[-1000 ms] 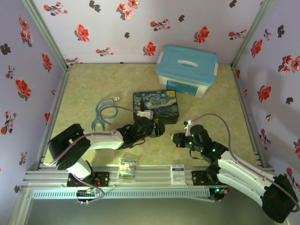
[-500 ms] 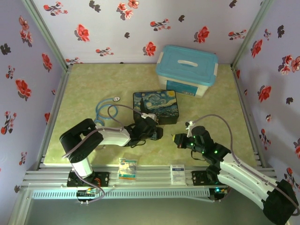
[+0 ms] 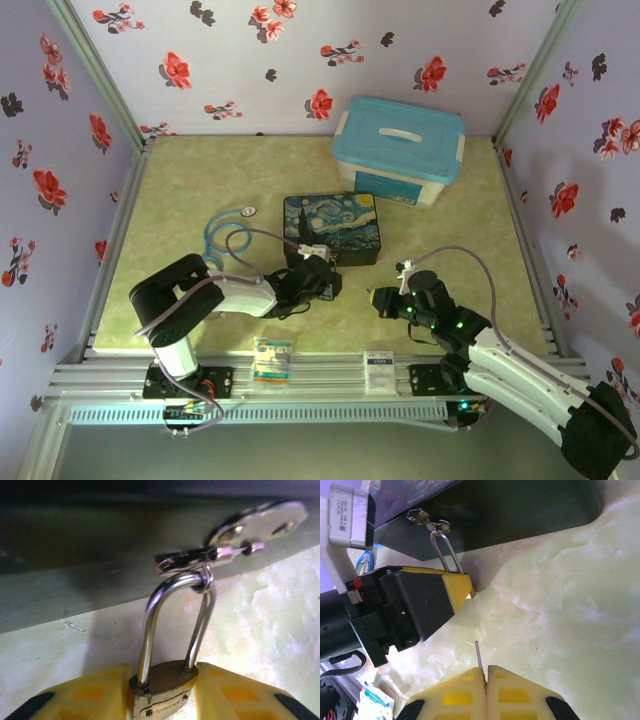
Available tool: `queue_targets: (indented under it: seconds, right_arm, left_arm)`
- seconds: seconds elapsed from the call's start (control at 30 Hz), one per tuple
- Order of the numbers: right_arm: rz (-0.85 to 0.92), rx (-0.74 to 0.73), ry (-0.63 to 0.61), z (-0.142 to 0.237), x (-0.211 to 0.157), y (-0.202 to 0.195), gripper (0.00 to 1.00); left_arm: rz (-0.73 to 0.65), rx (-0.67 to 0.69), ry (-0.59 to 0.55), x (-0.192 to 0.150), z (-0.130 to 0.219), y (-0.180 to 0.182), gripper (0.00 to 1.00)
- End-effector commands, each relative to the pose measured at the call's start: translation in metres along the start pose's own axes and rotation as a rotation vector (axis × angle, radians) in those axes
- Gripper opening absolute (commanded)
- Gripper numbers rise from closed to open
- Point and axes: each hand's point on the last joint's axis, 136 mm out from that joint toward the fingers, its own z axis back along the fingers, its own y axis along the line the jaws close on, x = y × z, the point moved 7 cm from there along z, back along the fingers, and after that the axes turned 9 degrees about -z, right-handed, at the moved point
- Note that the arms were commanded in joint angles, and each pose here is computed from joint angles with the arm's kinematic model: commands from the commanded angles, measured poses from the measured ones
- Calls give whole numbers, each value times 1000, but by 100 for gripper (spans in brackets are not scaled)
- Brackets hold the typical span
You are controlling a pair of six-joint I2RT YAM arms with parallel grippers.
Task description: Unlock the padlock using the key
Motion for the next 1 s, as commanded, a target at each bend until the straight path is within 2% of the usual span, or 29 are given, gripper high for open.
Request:
queue_targets:
  seconds: [0.0,0.43,0.5,0.6,0.73,0.9,0.97]
  right_arm:
    - [-12,-13,-24,-2,2,-4,0]
    - [-32,-11,-10,-11,0,-7,0]
    - [-35,-9,-11,-12,-1,-7,0]
    - [-36,-10,-10,-12,-1,-8,0]
    - [-36,-12,-7,-13,-1,-8,0]
    - [-38,-11,-9,-12,-2,-10,0]
    - [-40,-7,-15,-12,-3,-11,0]
  left_arm:
    - [44,-33,12,-14,-4,-1,33]
    - [135,-116,-44,-10,-1,-7,18]
    - [132,-113,-39,-11,-2,-7,20]
    - [133,-96,-38,-12,-6,-5,29]
    - [130,-55,-33,-15,-13,-1,31]
    - [134,-30,-61,-15,-15,-2,29]
    - [135,-21,-75,-17,-16,-2,36]
